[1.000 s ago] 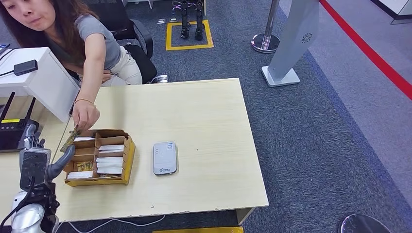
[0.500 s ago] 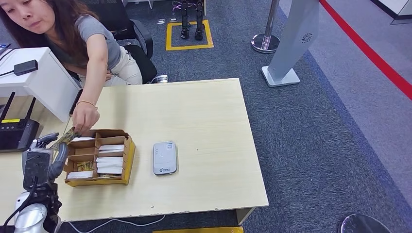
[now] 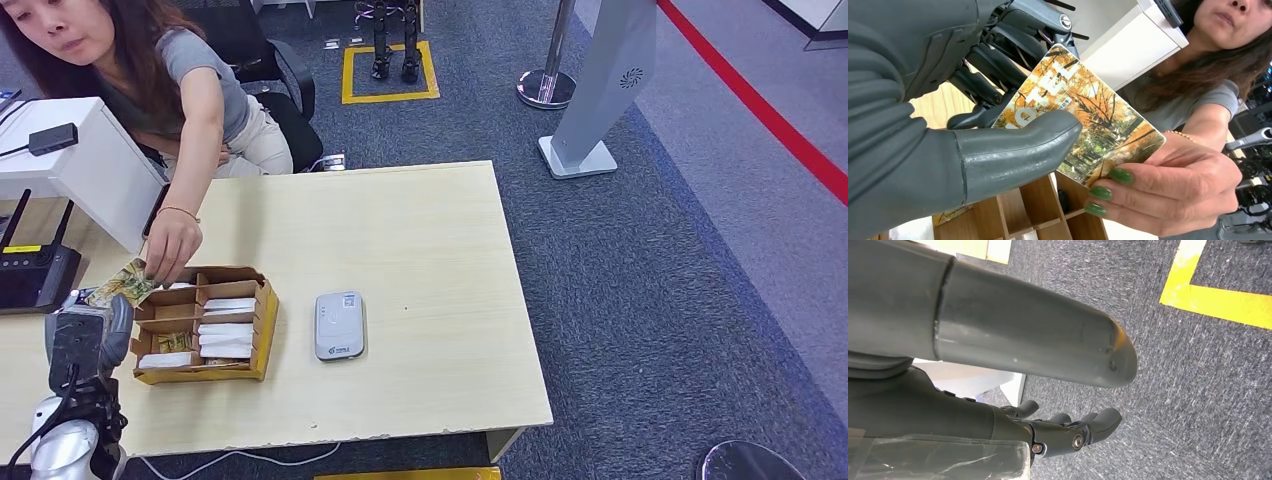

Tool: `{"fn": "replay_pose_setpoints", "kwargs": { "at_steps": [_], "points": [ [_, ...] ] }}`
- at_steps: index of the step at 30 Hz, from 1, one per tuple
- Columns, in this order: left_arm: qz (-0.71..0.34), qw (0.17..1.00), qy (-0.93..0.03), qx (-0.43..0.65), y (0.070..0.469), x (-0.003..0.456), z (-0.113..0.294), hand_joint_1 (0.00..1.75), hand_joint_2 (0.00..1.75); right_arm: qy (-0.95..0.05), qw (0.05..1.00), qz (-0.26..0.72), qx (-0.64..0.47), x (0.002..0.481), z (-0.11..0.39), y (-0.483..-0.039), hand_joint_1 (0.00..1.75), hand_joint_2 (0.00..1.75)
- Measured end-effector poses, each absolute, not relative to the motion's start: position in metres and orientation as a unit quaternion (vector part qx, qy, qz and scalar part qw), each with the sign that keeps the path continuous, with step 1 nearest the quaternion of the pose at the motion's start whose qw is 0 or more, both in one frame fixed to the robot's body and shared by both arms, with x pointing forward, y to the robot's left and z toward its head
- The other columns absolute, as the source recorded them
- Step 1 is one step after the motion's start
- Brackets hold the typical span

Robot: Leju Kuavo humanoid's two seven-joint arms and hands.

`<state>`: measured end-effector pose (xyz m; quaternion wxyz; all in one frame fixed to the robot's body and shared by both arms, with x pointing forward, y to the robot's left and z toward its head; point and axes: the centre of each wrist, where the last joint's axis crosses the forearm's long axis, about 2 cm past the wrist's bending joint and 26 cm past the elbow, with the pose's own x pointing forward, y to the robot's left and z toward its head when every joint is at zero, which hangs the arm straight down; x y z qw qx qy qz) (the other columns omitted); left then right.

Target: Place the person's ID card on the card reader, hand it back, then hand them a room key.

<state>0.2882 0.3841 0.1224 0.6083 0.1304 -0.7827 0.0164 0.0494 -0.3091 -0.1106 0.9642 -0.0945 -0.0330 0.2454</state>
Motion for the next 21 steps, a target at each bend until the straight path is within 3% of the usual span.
{"fn": "replay_pose_setpoints", "kwargs": {
  "at_steps": [17, 21],
  "points": [
    [0.023, 0.607, -0.783, 0.136, 0.3848, 0.2919, 0.1231, 1.75, 1.75, -0.038, 0.964, 0.246, -0.095, 0.05, -0.1105, -0.3091, 0.0, 0.0],
    [0.007, 0.585, -0.788, 0.189, 0.3839, 0.2956, 0.1271, 1.75, 1.75, -0.038, 0.964, 0.246, -0.095, 0.0501, -0.1105, -0.3091, 0.0, 0.0]
  ]
}}
